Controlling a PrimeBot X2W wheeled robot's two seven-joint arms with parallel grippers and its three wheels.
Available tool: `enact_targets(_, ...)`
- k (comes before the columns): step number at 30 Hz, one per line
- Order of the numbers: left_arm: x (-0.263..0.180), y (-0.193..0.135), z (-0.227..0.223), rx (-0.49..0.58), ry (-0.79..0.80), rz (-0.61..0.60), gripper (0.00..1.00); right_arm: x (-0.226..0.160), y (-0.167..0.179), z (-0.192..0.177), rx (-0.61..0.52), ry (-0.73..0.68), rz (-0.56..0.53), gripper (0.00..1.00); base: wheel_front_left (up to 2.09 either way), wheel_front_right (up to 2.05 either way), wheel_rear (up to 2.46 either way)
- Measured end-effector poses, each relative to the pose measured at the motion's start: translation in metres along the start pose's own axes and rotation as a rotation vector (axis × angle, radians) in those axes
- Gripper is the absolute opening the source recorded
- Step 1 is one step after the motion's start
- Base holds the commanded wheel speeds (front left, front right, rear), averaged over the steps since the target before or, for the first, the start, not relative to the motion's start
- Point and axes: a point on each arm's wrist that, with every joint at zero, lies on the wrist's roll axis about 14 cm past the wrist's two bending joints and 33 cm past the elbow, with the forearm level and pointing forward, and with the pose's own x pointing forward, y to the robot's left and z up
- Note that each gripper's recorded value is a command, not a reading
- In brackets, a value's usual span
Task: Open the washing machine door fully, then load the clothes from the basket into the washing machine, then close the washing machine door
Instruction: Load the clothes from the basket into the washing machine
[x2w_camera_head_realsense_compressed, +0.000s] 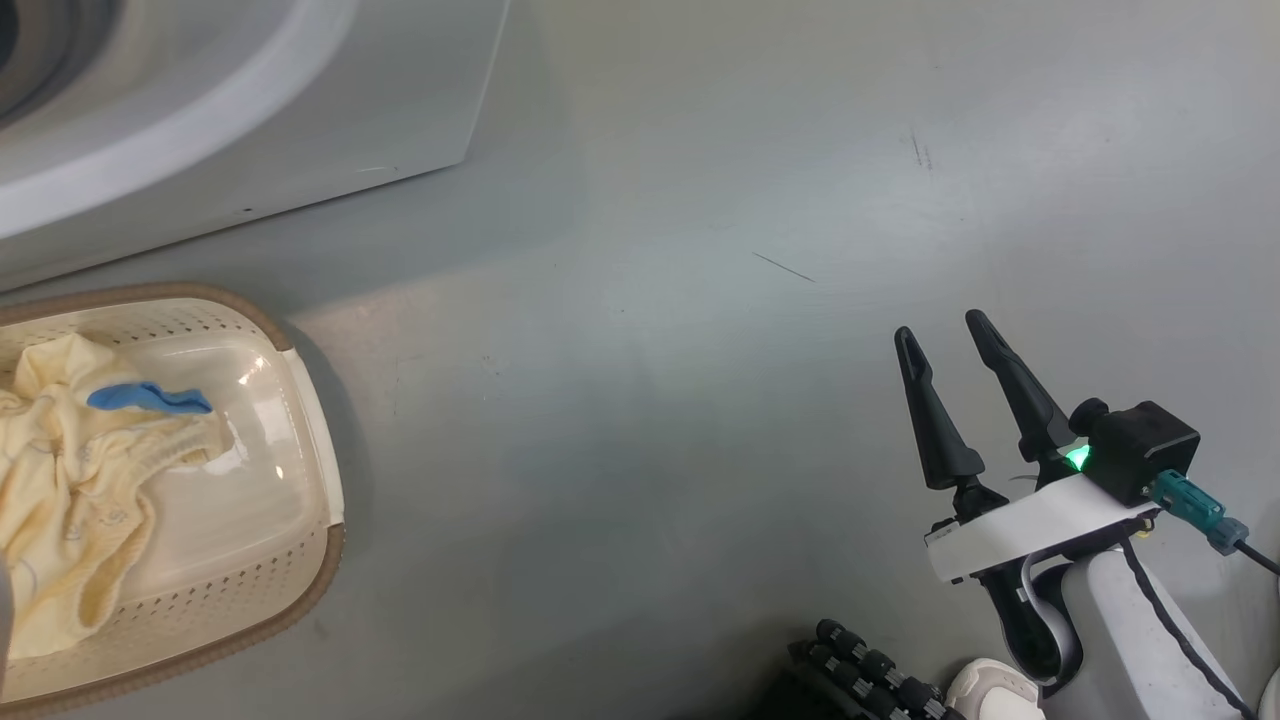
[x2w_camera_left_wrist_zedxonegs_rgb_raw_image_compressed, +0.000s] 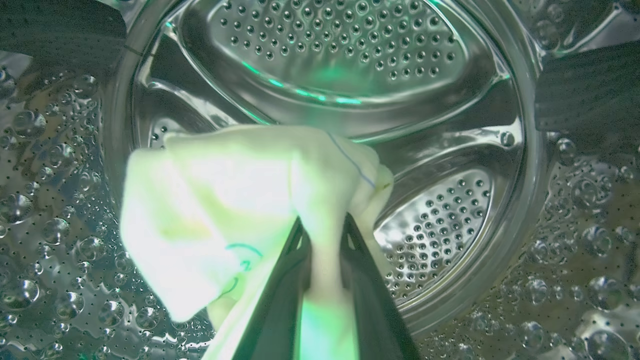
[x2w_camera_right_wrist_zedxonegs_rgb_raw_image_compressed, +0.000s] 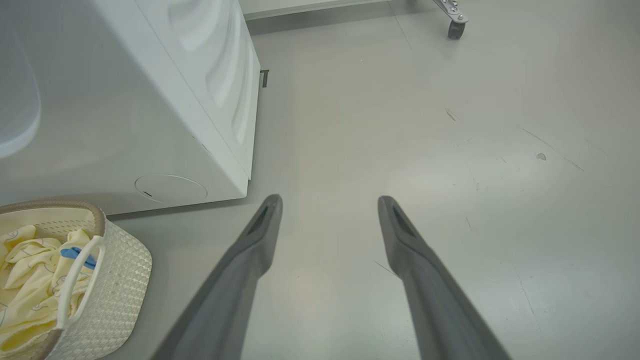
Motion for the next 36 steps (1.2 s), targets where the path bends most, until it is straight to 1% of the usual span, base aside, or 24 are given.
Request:
enact_targets(3, 0.004, 0.002, 0.006, -0.003, -0.016, 0.007, 0.0, 0.001, 0.0, 0.0, 0.0, -0.001, 0.001, 1.0, 0.0, 0.0, 0.0)
enact_targets(6, 0.003, 0.003, -0.001, -0.004, 0.002, 0.01, 0.0, 0.001, 0.0, 0.0, 0.0, 0.0, 0.0, 1.0, 0.0, 0.0, 0.0)
enact_targets(9, 0.009, 0.007, 0.025, -0.038, -0.082, 0.031, 0.0, 0.001, 0.0, -0.001, 0.0, 0.002, -0.001, 1.0, 0.0, 0.0, 0.0)
enact_targets(11, 0.014, 0.004, 0.035, -0.019, -0.113, 0.016, 0.0, 0.001, -0.001, -0.001, -0.001, 0.004, -0.003, 1.0, 0.0, 0.0, 0.0)
enact_targets(14, 0.008, 0.001, 0.004, 0.029, -0.022, -0.001, 0.0, 0.002, -0.001, -0.001, -0.001, 0.004, -0.003, 1.0, 0.0, 0.0, 0.0)
enact_targets(18, -0.012, 0.008, -0.042, 0.059, 0.116, 0.005, 0.0, 0.002, 0.001, -0.001, 0.005, 0.0, 0.0, 1.0, 0.0, 0.0, 0.0)
enact_targets(23, -0.017, 0.007, -0.055, 0.096, 0.161, -0.008, 0.0, 0.002, 0.002, 0.0, 0.009, -0.003, 0.0, 1.0, 0.0, 0.0, 0.0)
enact_targets(24, -0.018, 0.008, -0.059, 0.098, 0.175, -0.007, 0.07, 0.002, 0.002, 0.0, 0.009, -0.003, 0.0, 1.0, 0.0, 0.0, 0.0)
enact_targets(25, -0.02, 0.008, -0.063, 0.1, 0.191, -0.007, 0.07, 0.002, 0.002, 0.0, 0.009, -0.003, 0.0, 1.0, 0.0, 0.0, 0.0)
enact_targets(27, -0.023, 0.008, -0.069, 0.112, 0.214, -0.004, 0.35, 0.002, 0.002, 0.0, 0.01, -0.003, -0.001, 1.0, 0.0, 0.0, 0.0)
enact_targets(28, -0.024, 0.008, -0.071, 0.114, 0.224, -0.005, 0.62, 0.001, 0.002, 0.0, 0.011, -0.003, -0.001, 1.0, 0.0, 0.0, 0.0)
enact_targets(29, -0.025, 0.009, -0.073, 0.121, 0.232, -0.004, 0.93, 0.001, 0.002, 0.001, 0.012, -0.004, -0.002, 1.0, 0.0, 0.0, 0.0)
enact_targets(30, -0.027, 0.01, -0.075, 0.128, 0.244, 0.002, 1.0, 0.001, 0.002, 0.001, 0.013, -0.005, -0.002, 1.0, 0.0, 0.0, 0.0)
enact_targets(36, -0.036, 0.016, -0.088, 0.138, 0.327, 0.039, 1.0, 0.002, 0.0, 0.005, 0.013, -0.017, -0.005, 1.0, 0.0, 0.0, 0.0)
